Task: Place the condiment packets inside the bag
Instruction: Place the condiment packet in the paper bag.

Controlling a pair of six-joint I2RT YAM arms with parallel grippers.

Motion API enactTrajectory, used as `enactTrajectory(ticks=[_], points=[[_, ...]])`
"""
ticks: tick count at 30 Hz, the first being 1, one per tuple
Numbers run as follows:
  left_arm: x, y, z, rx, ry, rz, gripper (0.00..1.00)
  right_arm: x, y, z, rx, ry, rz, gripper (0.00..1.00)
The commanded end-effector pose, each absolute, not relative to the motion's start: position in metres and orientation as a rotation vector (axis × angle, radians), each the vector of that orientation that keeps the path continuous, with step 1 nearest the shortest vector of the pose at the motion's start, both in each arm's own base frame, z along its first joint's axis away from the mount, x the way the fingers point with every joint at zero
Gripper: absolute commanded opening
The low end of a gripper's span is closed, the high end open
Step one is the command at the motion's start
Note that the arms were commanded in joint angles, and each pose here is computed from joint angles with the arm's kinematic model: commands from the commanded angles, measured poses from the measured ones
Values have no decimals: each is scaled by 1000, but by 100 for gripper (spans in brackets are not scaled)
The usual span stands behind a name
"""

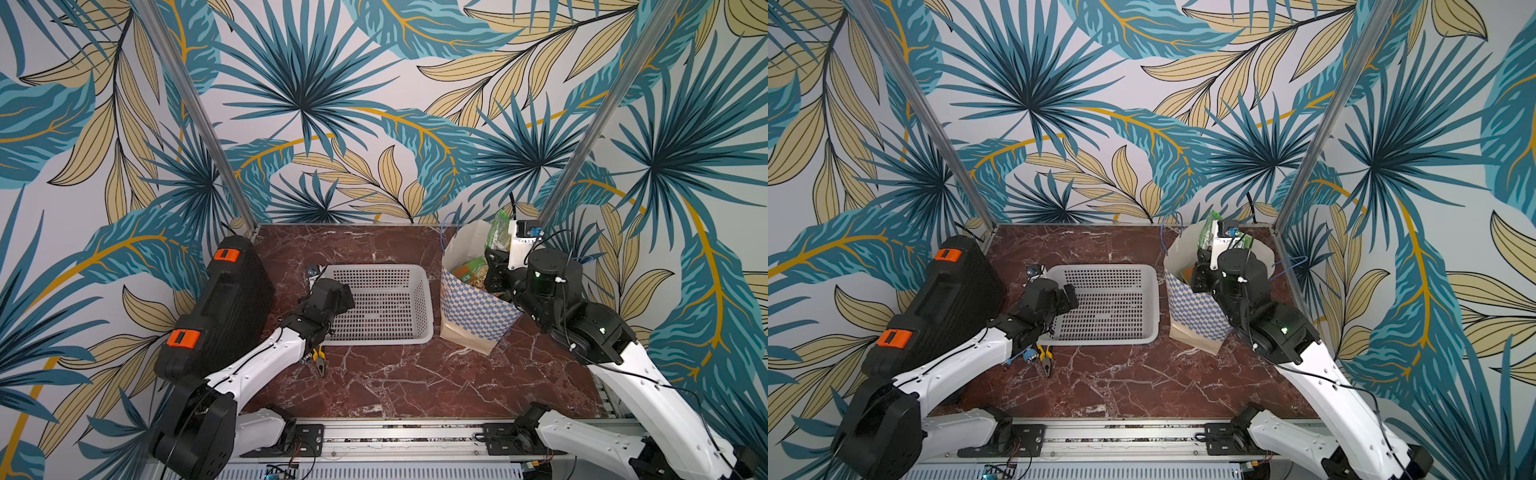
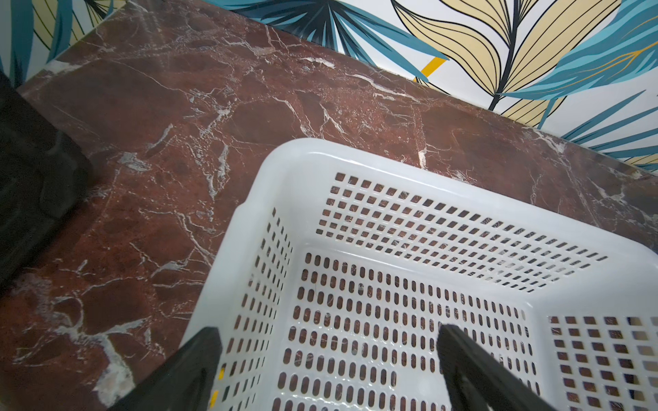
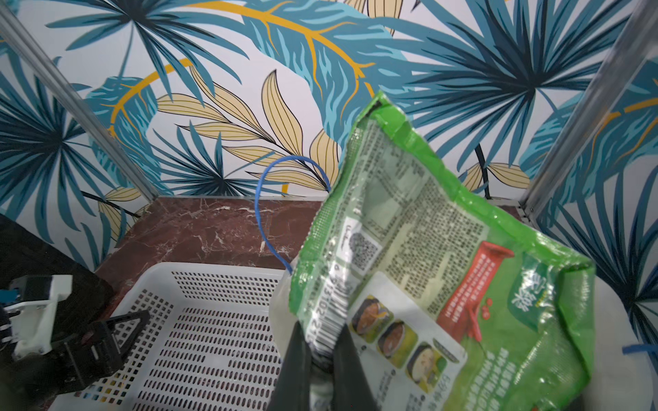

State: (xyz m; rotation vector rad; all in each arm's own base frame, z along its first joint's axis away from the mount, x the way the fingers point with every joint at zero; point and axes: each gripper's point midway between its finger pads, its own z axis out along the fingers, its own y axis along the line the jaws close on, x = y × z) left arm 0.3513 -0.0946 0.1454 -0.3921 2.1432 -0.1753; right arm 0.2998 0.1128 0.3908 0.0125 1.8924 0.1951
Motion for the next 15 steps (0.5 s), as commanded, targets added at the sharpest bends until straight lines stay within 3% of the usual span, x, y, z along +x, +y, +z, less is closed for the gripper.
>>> enactTrajectory(ticks=[1,10,12,15], points=[[349,-96,152,-370,2120,-194,99,310,117,368,25,1968,248,0],[347,-96,163,-340,2092,-206,99,337,115,326,77,2087,316,0],[346,-96,166,-334,2081,-209,99,339,116,321,78,2104,332,6],[346,-96,169,-324,2070,-212,99,341,116,317,79,2125,355,27]])
